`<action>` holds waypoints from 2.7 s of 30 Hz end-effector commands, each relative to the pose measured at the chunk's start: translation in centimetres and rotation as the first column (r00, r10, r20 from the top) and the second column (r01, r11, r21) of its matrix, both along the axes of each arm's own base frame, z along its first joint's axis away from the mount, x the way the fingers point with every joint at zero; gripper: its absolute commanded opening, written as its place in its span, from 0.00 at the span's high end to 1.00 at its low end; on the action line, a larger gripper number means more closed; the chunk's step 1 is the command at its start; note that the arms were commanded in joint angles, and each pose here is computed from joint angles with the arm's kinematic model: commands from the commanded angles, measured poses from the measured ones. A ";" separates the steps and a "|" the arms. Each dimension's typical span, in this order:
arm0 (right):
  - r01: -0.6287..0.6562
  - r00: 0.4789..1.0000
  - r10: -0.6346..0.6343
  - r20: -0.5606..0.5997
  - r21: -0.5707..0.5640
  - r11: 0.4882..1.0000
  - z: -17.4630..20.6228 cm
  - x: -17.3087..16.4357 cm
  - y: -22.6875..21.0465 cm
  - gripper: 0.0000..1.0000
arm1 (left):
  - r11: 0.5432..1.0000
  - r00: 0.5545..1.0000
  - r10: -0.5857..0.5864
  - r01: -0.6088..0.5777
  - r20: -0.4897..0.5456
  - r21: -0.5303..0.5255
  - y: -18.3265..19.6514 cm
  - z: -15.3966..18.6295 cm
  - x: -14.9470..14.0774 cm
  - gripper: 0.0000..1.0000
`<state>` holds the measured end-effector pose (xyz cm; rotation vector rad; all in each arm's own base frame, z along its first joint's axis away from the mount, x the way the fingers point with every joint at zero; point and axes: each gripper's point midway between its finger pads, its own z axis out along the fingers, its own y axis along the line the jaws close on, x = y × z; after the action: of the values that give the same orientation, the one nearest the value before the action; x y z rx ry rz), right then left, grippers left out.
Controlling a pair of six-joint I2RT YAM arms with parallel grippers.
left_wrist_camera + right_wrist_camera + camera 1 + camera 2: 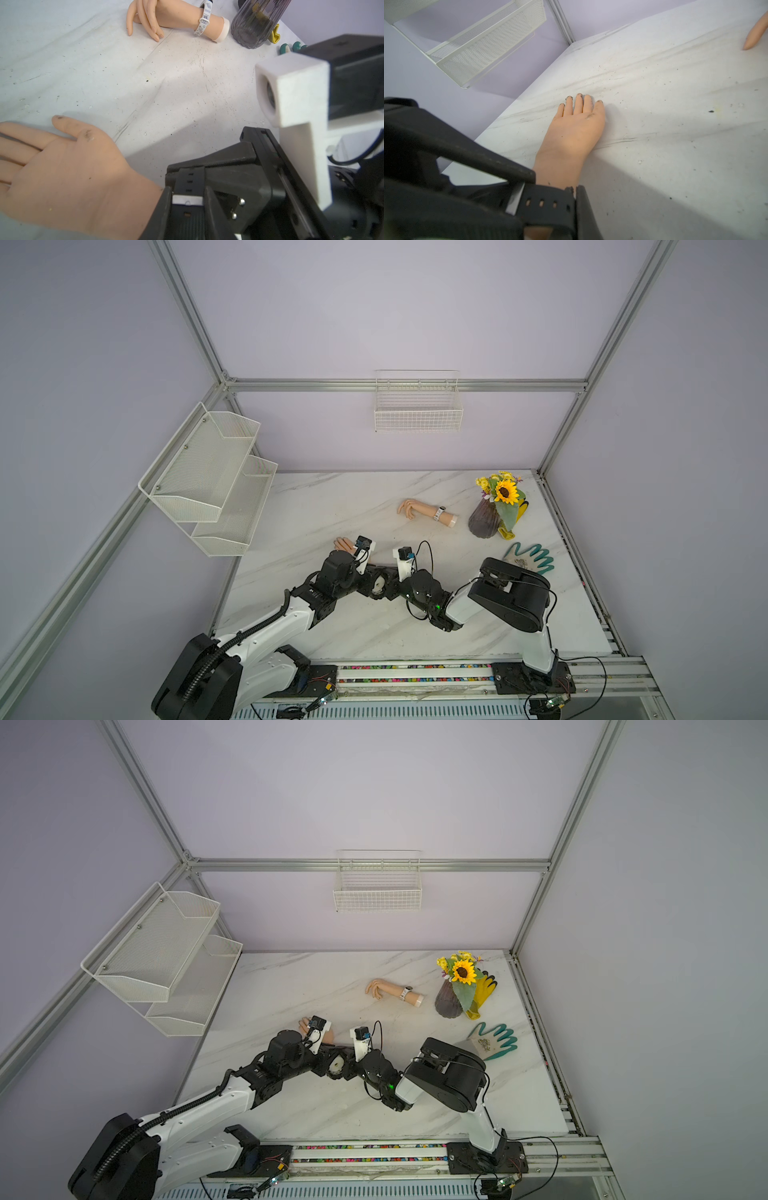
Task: Take off the watch
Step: Take off the watch from the hand, then place the watch at the center of the board.
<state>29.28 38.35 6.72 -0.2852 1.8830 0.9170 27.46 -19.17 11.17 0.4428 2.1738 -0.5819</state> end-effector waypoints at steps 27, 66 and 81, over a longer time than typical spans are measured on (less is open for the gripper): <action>0.730 0.469 -0.863 -0.186 -0.469 0.498 -14.2 4.3 -21.6 1.00 | 0.968 0.971 0.236 -0.239 0.050 0.078 5.0 0.2 1.7 1.00; 0.703 0.523 -0.559 -0.643 -0.046 0.710 7.2 1.6 -21.3 1.00 | 0.962 0.990 0.140 -0.140 -0.016 -0.236 -0.2 9.0 3.0 0.00; 0.858 0.139 -0.719 -0.681 -0.280 0.431 -1.9 4.6 -33.6 1.00 | 0.960 0.974 0.214 -0.224 -0.080 -0.166 1.3 6.4 2.9 0.00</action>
<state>33.16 5.75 5.74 1.3574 2.1716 0.3757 30.21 -18.52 17.44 0.1258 2.1742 -0.6887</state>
